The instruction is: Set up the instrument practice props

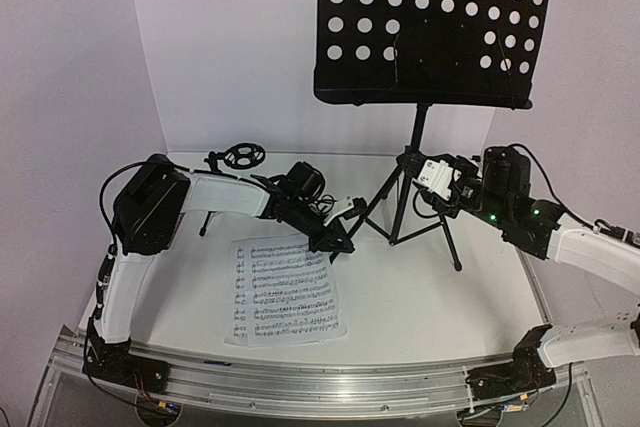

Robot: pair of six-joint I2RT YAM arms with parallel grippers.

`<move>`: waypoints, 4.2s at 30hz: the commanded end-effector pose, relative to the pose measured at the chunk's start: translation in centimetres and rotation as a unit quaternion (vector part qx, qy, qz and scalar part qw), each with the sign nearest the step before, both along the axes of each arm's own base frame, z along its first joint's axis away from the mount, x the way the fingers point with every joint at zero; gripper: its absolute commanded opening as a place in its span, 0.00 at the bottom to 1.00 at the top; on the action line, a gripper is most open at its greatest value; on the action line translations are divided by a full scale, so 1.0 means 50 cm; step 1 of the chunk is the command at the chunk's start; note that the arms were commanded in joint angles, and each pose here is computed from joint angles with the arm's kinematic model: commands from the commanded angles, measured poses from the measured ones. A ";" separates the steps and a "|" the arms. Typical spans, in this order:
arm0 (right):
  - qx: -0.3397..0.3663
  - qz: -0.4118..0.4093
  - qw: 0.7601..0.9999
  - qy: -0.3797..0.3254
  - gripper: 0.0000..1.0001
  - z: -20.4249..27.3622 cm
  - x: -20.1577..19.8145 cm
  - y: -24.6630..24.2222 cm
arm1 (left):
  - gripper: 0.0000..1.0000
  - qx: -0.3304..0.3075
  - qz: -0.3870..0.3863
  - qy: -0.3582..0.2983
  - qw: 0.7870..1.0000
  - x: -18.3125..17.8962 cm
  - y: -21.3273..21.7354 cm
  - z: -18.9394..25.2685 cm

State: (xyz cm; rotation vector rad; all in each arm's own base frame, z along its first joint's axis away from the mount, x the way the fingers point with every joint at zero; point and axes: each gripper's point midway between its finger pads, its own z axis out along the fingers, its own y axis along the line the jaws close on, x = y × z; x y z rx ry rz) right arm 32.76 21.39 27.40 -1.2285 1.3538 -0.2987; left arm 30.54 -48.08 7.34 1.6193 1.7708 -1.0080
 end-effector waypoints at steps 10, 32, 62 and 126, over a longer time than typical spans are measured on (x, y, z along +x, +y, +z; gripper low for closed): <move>0.025 -0.019 0.998 -0.045 0.40 0.037 0.053 0.021 | 0.00 -0.022 -0.019 -0.007 1.000 0.001 -0.012 0.041; 0.072 -0.087 0.993 -0.020 0.01 -0.003 0.070 -0.016 | 0.00 -0.027 -0.020 0.006 0.999 -0.003 -0.016 0.035; 0.579 -0.278 0.723 0.255 0.00 -0.068 0.034 0.036 | 0.00 -0.018 -0.007 -0.006 1.000 -0.005 -0.007 -0.025; -0.230 -0.070 0.958 -0.157 0.39 0.047 0.041 0.013 | 0.00 -0.034 -0.039 -0.002 0.999 -0.005 -0.026 0.010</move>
